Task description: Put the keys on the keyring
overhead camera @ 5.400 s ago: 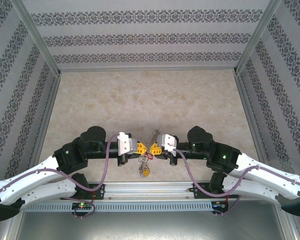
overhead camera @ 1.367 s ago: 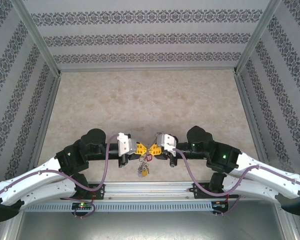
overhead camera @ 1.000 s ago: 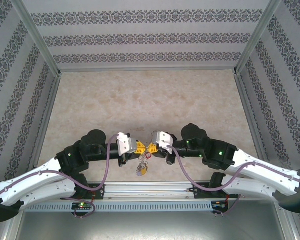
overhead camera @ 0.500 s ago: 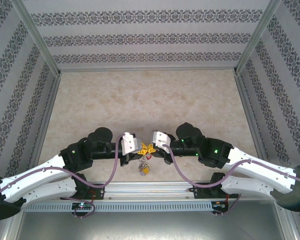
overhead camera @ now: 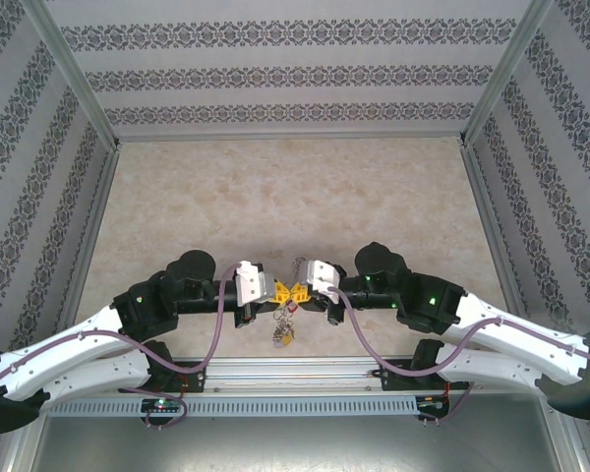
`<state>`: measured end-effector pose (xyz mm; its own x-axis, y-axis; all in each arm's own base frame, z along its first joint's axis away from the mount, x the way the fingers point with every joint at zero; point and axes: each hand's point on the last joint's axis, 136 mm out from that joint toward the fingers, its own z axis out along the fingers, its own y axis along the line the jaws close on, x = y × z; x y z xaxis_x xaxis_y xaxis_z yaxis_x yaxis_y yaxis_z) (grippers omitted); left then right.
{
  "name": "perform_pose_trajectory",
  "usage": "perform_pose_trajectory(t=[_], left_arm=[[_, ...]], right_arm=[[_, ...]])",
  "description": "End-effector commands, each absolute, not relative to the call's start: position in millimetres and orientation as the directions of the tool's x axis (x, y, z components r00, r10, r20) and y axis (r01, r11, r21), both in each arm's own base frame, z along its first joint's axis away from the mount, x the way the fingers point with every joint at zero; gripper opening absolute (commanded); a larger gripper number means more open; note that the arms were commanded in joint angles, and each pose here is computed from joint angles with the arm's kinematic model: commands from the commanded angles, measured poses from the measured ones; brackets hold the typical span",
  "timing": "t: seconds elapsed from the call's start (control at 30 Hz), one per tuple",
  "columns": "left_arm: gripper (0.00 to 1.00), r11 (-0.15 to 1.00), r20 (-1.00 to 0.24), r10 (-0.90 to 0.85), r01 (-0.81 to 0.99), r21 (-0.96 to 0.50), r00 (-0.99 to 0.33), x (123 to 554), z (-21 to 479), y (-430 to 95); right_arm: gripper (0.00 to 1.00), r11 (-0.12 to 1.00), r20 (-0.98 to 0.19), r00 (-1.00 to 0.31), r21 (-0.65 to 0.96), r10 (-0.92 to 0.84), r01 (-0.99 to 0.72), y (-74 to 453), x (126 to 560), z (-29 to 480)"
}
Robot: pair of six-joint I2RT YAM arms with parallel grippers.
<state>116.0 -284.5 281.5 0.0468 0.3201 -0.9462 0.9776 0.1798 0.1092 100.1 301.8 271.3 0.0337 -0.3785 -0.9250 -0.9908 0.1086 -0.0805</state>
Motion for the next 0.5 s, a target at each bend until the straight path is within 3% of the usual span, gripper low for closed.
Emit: perform_pose_trajectory(t=[0.0, 0.07, 0.27, 0.47], left_arm=[[0.00, 0.191, -0.949, 0.308, 0.972, 0.134, 0.070, 117, 290, -282], [0.00, 0.189, -0.949, 0.306, 0.973, 0.134, 0.071, 116, 290, -282], [0.00, 0.208, -0.955, 0.286, 0.968, 0.138, 0.075, 117, 294, -279], [0.00, 0.203, -0.966, 0.243, 0.969, 0.139, 0.088, 112, 303, -274]], right_arm=[[0.12, 0.089, -0.958, 0.082, -0.110, -0.274, -0.990, 303, 94, 298], [0.22, 0.094, -0.960, 0.084, -0.113, -0.268, -0.989, 303, 95, 300], [0.36, 0.105, -0.961, 0.071, -0.102, -0.269, -0.989, 300, 95, 296], [0.39, 0.166, -0.964, 0.018, -0.064, -0.265, -0.984, 287, 97, 280]])
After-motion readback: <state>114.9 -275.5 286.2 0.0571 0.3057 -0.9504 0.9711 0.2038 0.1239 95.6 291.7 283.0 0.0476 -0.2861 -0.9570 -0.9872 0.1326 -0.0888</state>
